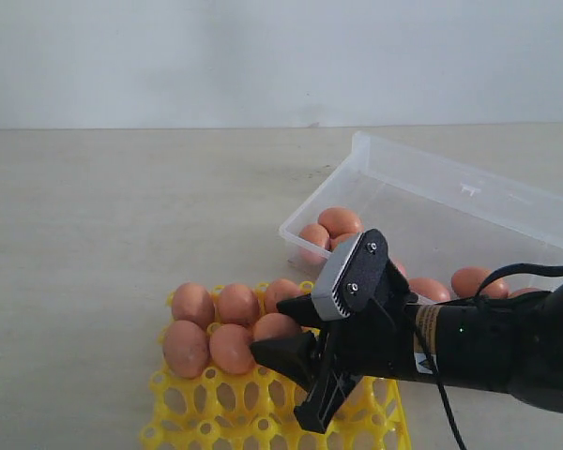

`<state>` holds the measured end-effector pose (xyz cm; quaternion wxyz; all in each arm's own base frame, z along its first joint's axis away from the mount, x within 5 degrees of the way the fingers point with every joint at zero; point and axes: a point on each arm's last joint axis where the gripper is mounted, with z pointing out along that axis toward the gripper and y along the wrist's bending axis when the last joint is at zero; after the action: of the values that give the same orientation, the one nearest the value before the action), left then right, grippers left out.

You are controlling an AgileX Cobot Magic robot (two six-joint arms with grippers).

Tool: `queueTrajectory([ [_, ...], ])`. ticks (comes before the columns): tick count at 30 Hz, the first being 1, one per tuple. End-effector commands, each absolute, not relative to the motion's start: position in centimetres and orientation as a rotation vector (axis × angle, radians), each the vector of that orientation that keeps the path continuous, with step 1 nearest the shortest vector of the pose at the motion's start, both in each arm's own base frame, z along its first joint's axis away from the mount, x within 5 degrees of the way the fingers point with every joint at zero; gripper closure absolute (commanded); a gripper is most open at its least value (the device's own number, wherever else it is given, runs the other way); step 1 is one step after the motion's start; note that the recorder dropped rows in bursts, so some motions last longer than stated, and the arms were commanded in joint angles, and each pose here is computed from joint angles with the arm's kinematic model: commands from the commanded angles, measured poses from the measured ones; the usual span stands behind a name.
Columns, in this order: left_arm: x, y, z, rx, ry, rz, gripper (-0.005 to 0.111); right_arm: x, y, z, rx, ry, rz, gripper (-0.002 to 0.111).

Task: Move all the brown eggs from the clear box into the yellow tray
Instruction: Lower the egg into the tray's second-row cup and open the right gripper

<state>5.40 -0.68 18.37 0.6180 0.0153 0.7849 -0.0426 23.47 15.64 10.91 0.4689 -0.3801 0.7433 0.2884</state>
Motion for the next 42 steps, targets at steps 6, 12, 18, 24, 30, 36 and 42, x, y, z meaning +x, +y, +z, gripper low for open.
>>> queueTrajectory([
  [6,5.4,-0.7,18.6,0.026,1.79,-0.112,0.103,23.5,15.6,10.7,-0.952,1.83,0.697,0.108],
  [12,5.4,-0.7,18.6,0.026,1.79,-0.112,0.103,23.4,15.7,10.7,-0.967,1.825,0.701,0.074],
  [18,5.4,-0.7,18.6,0.026,1.79,-0.112,0.103,23.4,15.7,10.8,-0.956,1.818,0.708,0.068],
  [24,5.4,-0.7,18.6,0.026,1.79,-0.112,0.103,23.7,15.6,10.9,-0.911,1.828,0.697,0.062],
  [30,5.4,-0.7,18.6,0.026,1.79,-0.112,0.103,23.7,15.5,10.9,-0.904,1.835,0.691,0.048],
  [36,5.4,-0.7,18.6,0.026,1.79,-0.112,0.103,23.7,15.6,11.1,-0.883,1.819,0.716,0.048],
  [42,5.4,-0.7,18.6,0.026,1.79,-0.112,0.103,23.4,16.3,13.9,-0.781,1.669,0.903,0.048],
])
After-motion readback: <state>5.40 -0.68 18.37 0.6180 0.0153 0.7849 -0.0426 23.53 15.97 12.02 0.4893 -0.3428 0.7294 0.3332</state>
